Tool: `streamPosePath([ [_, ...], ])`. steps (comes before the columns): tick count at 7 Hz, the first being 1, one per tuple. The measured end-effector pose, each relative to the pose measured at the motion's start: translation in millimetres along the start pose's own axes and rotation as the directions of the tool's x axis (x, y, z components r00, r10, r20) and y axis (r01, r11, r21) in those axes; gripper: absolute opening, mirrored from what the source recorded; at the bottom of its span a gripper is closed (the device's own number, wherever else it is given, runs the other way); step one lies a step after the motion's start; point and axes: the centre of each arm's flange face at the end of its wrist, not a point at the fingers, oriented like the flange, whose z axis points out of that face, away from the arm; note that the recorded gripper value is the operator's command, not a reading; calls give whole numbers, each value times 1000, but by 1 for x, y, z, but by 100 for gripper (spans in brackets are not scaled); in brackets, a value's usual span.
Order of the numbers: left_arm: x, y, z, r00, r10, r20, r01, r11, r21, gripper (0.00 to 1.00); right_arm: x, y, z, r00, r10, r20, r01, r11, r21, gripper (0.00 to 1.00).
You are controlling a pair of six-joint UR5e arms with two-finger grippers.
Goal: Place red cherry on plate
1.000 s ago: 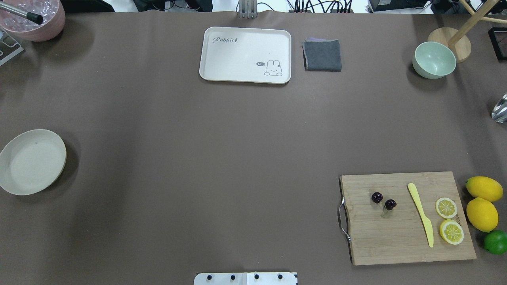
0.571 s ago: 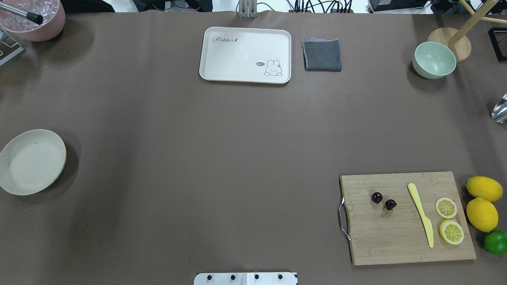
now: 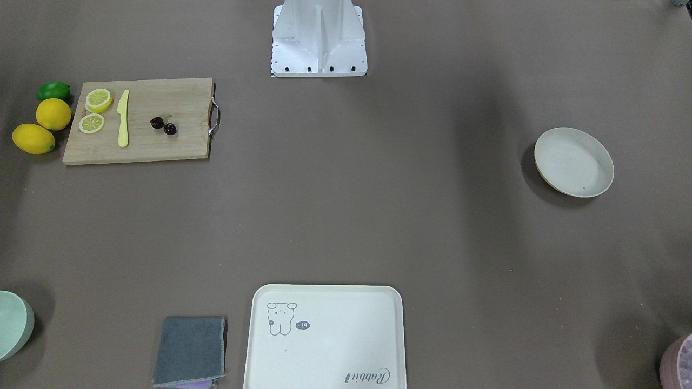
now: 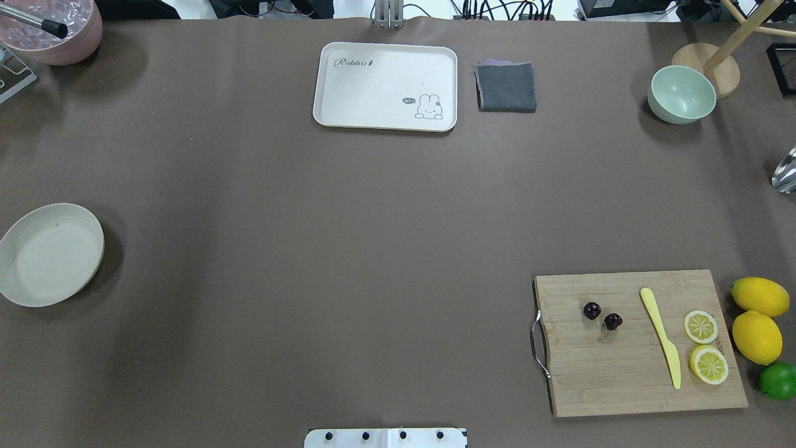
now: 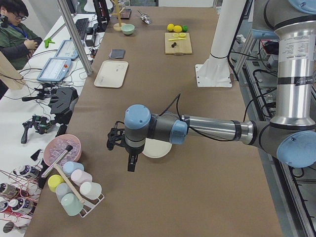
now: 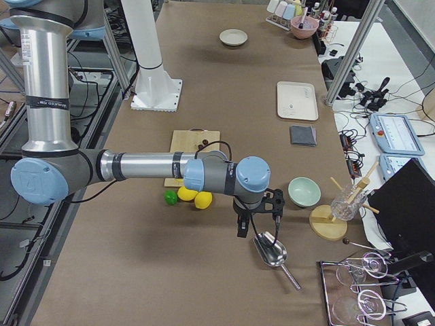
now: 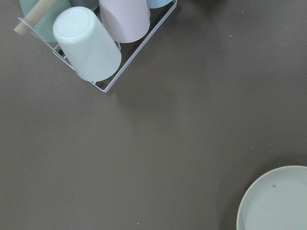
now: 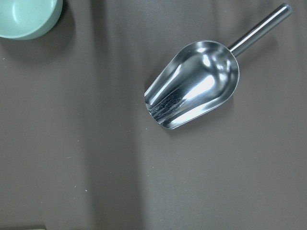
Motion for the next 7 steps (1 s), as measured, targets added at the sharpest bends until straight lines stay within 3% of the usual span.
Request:
streamPosePath([
  [7, 0, 0, 1, 1000, 1, -2, -1, 1000, -2, 98, 0, -3, 0, 1000, 3, 1, -3, 1000, -1, 100],
])
